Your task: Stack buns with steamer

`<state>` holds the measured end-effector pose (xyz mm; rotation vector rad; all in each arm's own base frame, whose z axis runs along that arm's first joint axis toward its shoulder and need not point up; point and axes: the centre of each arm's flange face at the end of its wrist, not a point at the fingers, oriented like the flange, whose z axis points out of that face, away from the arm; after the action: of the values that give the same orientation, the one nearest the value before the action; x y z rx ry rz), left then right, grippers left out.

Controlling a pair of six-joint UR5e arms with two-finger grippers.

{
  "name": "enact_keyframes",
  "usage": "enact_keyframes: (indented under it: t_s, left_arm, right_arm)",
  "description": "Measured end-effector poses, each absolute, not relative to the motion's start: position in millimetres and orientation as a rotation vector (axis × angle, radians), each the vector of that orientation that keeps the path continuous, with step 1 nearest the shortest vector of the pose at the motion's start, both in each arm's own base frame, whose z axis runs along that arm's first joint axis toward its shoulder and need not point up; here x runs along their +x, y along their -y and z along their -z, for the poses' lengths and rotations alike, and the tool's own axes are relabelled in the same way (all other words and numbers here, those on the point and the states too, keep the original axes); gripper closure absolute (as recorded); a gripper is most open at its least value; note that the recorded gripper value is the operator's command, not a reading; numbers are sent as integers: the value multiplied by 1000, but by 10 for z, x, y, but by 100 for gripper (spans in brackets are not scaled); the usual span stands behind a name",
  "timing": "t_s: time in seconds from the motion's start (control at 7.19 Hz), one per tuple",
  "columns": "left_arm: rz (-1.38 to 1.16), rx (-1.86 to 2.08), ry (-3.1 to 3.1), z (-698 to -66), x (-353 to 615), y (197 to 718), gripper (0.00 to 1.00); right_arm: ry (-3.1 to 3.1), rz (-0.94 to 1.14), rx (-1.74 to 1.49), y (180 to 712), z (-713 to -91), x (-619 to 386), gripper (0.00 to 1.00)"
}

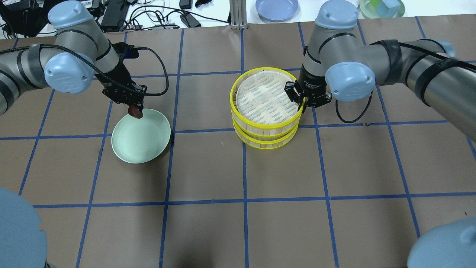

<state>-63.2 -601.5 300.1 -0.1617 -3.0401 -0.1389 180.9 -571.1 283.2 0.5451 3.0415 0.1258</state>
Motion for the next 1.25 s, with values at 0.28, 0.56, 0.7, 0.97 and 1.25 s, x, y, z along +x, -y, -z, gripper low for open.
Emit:
enact_keyframes:
  t_s: [0.28, 0.56, 0.7, 0.97, 1.25]
  left_arm:
    - [69, -12, 3010, -3293, -1155, 5962, 100]
    - [46, 142, 2929, -3458, -1518, 5888, 100]
    - [39, 214, 2882, -3543, -1609, 5856, 100]
    - [48, 386, 2755, -3671, -1762, 5827, 100]
    - [62, 498, 2660, -3658, -2020, 5837, 100]
  right_arm:
    - [-3041, -128, 547, 5711, -2829, 1810, 36]
    - [-3041, -129, 547, 5710, -2827, 1811, 19]
    - [-3042, -133, 548, 5707, -2825, 1809, 5]
    - [-3042, -122, 548, 5711, -2869, 1800, 0]
    - [-3045, -30, 532, 5723, -3177, 1732, 0]
